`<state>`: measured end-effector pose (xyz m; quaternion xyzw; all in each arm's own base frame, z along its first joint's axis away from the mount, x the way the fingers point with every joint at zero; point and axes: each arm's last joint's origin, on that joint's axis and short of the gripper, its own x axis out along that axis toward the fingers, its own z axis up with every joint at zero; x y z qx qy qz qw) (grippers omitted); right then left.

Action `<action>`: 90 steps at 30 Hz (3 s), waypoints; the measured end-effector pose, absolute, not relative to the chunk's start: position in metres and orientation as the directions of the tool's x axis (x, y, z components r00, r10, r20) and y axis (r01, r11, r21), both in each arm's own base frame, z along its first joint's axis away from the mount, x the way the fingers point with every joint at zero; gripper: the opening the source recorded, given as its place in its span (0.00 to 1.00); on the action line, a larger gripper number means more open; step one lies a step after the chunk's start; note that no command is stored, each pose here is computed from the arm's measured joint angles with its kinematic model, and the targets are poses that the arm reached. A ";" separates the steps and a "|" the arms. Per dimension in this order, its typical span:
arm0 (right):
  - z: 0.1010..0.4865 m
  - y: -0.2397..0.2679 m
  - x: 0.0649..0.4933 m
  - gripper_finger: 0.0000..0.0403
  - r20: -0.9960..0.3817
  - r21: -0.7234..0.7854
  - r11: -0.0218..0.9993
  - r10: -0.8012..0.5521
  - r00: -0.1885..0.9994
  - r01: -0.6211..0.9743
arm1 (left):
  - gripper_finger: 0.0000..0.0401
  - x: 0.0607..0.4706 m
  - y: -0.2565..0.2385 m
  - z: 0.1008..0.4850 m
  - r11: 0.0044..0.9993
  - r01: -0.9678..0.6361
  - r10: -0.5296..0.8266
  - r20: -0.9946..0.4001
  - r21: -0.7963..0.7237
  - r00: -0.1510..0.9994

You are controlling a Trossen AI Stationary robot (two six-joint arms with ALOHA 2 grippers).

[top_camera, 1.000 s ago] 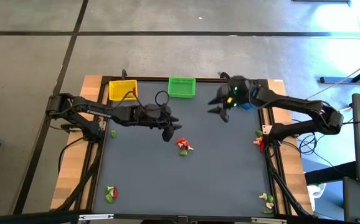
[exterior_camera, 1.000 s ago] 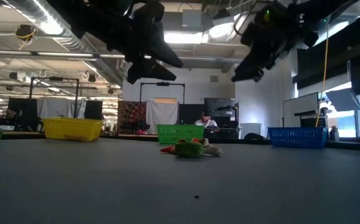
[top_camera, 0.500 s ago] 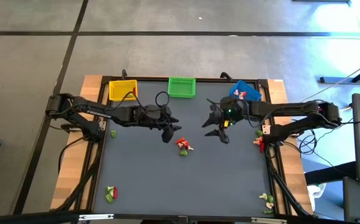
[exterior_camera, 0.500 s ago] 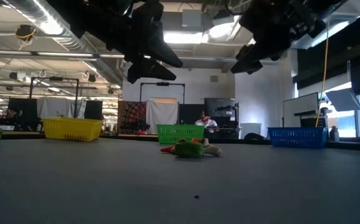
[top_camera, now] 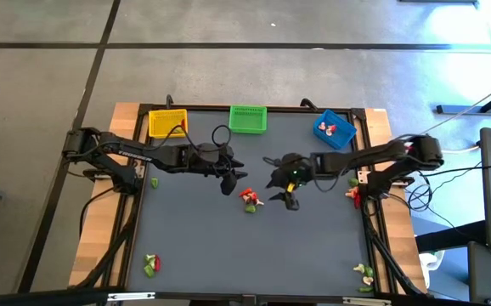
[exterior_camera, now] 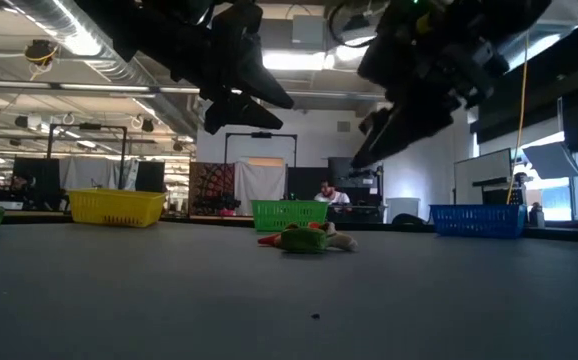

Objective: Sort produce into baskets
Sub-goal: Put the brown mushroom into the blue basket

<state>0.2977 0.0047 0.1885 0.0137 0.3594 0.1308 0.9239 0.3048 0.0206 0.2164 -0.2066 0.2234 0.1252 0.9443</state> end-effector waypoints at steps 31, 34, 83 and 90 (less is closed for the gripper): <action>0.105 0.006 0.336 0.33 -0.651 0.363 0.922 0.356 0.670 -0.137 | 0.49 0.305 0.021 0.217 0.854 -0.366 0.167 -0.472 -0.370 0.866; 0.104 0.006 0.337 0.28 -0.645 0.361 0.922 0.356 0.676 -0.141 | 0.49 0.305 0.021 0.216 0.853 -0.367 0.167 -0.472 -0.371 0.866; 0.227 -0.112 0.193 0.06 -0.787 -0.400 0.762 -0.570 0.234 0.509 | 0.50 0.304 0.024 0.217 0.849 -0.422 0.249 -0.464 -0.317 0.850; 0.228 -0.148 0.169 0.06 -0.773 -0.423 0.640 -0.624 0.113 0.642 | 0.50 0.304 0.024 0.217 0.849 -0.423 0.250 -0.465 -0.317 0.850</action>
